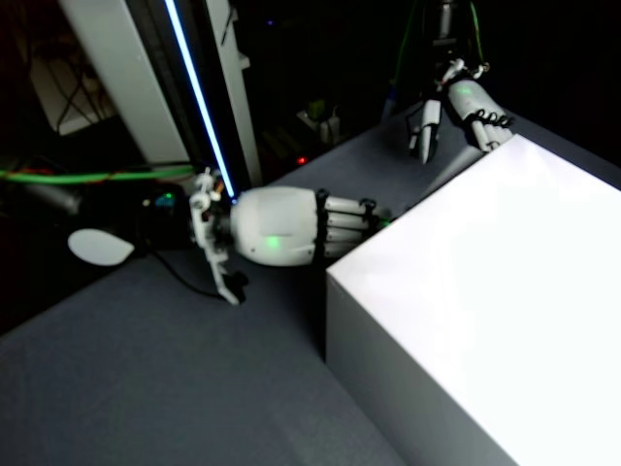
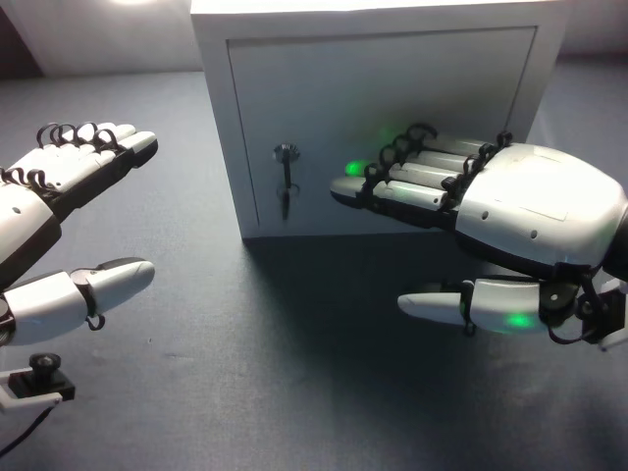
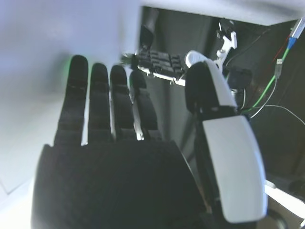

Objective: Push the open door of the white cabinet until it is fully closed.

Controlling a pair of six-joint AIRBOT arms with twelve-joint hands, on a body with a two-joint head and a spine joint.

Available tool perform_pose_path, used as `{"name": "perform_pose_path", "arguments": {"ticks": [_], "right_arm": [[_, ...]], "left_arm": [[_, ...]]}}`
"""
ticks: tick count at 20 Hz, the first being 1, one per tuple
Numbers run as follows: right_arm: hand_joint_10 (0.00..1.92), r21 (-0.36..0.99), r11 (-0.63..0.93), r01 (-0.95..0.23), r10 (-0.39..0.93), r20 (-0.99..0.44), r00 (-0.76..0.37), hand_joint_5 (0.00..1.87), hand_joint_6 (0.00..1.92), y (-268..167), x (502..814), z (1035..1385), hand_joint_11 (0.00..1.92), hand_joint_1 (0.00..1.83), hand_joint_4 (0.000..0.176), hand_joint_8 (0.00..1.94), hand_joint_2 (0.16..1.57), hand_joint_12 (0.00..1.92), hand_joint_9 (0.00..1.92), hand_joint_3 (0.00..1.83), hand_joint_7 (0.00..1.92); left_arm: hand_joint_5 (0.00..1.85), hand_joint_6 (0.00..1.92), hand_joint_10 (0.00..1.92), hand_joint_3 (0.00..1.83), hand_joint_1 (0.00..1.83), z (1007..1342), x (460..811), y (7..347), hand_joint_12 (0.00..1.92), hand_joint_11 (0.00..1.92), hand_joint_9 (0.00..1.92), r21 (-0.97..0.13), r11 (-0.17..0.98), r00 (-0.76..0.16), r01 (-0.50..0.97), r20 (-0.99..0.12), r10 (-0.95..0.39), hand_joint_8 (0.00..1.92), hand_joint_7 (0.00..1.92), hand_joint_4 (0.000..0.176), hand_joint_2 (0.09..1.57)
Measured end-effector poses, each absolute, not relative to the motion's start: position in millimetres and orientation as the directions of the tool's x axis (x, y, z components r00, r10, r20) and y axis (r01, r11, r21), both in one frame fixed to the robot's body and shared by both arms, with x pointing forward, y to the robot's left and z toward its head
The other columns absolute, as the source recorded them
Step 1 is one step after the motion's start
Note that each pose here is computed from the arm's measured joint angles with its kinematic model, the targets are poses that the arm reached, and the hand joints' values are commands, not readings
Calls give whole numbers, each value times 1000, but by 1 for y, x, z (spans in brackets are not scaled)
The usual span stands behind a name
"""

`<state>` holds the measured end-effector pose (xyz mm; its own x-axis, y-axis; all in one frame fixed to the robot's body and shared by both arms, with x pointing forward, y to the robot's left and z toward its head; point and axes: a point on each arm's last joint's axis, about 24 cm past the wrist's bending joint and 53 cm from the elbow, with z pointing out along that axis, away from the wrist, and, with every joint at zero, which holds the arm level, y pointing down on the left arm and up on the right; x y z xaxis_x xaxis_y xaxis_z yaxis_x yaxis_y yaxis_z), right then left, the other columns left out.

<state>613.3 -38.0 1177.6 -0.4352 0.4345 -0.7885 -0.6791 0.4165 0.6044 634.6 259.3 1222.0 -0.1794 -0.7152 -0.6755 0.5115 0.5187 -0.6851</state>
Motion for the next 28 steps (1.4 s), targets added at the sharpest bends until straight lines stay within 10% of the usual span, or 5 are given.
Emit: {"name": "perform_pose_path", "arguments": {"ticks": [4, 14, 16, 19, 28], "right_arm": [[0, 598, 435, -674, 435, -794, -424, 11, 4, -41, 618, 1176, 0, 229, 0, 7, 1366, 0, 0, 5, 19], [32, 605, 352, -714, 454, -778, -435, 183, 7, -45, 586, 1198, 0, 411, 0, 7, 1329, 1139, 247, 4, 202], [10, 601, 365, -711, 450, -782, -431, 139, 1, -55, 582, 1199, 0, 368, 0, 1, 1341, 987, 201, 5, 160], [0, 598, 384, -704, 484, -780, -398, 4, 5, -84, 579, 1212, 0, 283, 0, 0, 1368, 20, 2, 4, 2], [0, 573, 524, -630, 585, -780, -223, 0, 0, -163, 584, 1235, 0, 285, 2, 0, 1379, 126, 0, 0, 0]], "left_arm": [[77, 0, 0, 0, 417, 1222, 635, 259, 0, 0, 0, -686, 520, -176, 510, -674, -717, 0, 26, 6, 1294], [84, 0, 0, 2, 415, 1223, 630, 258, 1, 2, 0, -684, 512, -175, 520, -672, -720, 0, 27, 6, 1305], [85, 0, 0, 2, 415, 1224, 629, 258, 1, 2, 0, -682, 511, -176, 523, -673, -718, 1, 29, 2, 1306], [54, 0, 0, 1, 441, 1228, 626, 259, 0, 1, 0, -677, 504, -162, 537, -669, -725, 0, 1, 11, 1306], [64, 3, 0, 0, 480, 1234, 621, 257, 10, 17, 0, -673, 486, -155, 558, -660, -735, 2, 8, 0, 1294]]}}
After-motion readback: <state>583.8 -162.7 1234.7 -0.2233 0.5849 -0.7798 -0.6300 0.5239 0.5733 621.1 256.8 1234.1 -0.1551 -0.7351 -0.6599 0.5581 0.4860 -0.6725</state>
